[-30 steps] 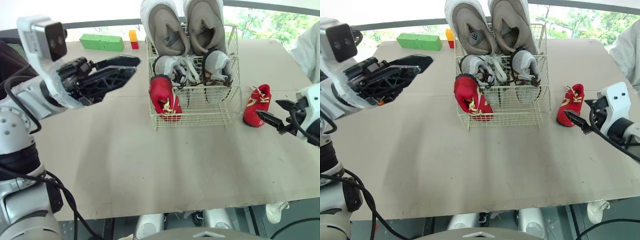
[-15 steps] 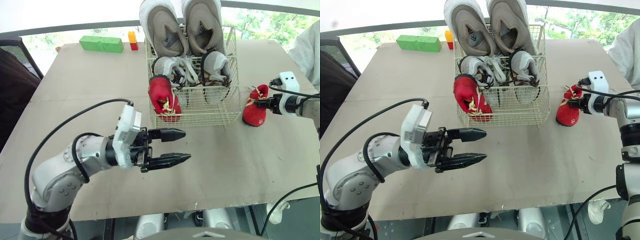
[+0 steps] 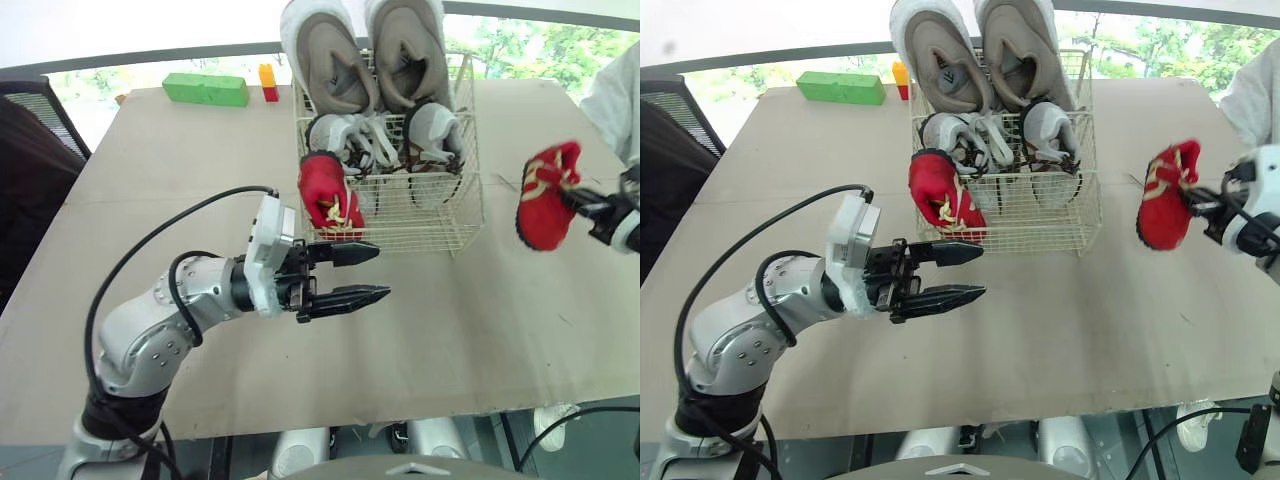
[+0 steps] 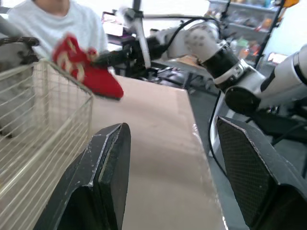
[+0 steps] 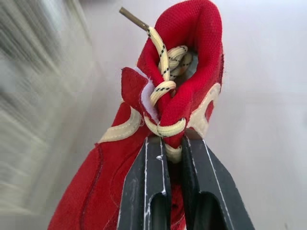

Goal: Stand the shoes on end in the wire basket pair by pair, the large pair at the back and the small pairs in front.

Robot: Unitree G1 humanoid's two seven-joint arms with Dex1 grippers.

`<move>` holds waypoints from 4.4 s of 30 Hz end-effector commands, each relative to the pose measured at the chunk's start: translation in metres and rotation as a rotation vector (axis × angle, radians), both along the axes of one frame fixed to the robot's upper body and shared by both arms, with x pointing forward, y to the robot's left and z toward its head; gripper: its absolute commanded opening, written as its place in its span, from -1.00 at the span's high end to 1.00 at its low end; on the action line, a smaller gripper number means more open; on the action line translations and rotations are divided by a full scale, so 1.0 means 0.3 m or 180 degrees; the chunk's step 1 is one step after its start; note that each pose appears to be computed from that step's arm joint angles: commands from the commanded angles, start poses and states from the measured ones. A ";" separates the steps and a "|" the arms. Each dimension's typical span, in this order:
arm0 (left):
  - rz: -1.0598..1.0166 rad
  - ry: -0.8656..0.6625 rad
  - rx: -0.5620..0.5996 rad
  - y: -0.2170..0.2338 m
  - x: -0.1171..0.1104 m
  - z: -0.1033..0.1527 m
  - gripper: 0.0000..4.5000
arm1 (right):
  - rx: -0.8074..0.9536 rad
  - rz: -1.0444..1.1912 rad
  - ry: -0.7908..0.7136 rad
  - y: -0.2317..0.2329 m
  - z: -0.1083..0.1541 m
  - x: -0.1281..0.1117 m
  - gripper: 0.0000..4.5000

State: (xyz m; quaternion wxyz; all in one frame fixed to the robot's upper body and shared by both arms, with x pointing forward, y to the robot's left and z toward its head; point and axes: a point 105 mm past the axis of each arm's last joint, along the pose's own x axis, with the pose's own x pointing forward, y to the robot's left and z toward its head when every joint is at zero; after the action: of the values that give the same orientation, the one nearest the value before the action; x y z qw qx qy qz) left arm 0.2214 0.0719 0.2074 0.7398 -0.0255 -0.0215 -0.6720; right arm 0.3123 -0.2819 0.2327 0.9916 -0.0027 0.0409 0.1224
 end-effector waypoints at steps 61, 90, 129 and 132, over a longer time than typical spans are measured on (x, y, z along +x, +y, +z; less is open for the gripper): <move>0.1078 0.0381 0.0090 0.235 -0.015 -0.106 -0.39 | -0.1022 0.1586 -0.0799 0.347 -0.232 -0.269 -0.46; 0.0951 0.0021 -0.0195 0.202 -0.048 -0.055 -0.39 | -0.1028 0.1854 -0.0499 0.723 -0.044 -0.097 -0.46; 0.0794 0.0111 -0.0247 0.123 -0.083 -0.017 -0.39 | 0.0412 -0.0330 0.0281 0.362 -0.141 -0.076 0.97; 0.0791 0.0134 -0.0219 0.130 -0.077 -0.029 -0.39 | 0.0429 -0.0355 0.0388 0.352 -0.173 -0.065 0.97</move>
State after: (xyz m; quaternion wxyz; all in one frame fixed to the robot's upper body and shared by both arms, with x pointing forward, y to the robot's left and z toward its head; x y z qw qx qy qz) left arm 0.2020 0.1135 0.1963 0.8236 -0.0707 -0.0264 -0.5621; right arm 0.2900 -0.1636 0.1919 0.9893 0.0719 0.0688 0.1068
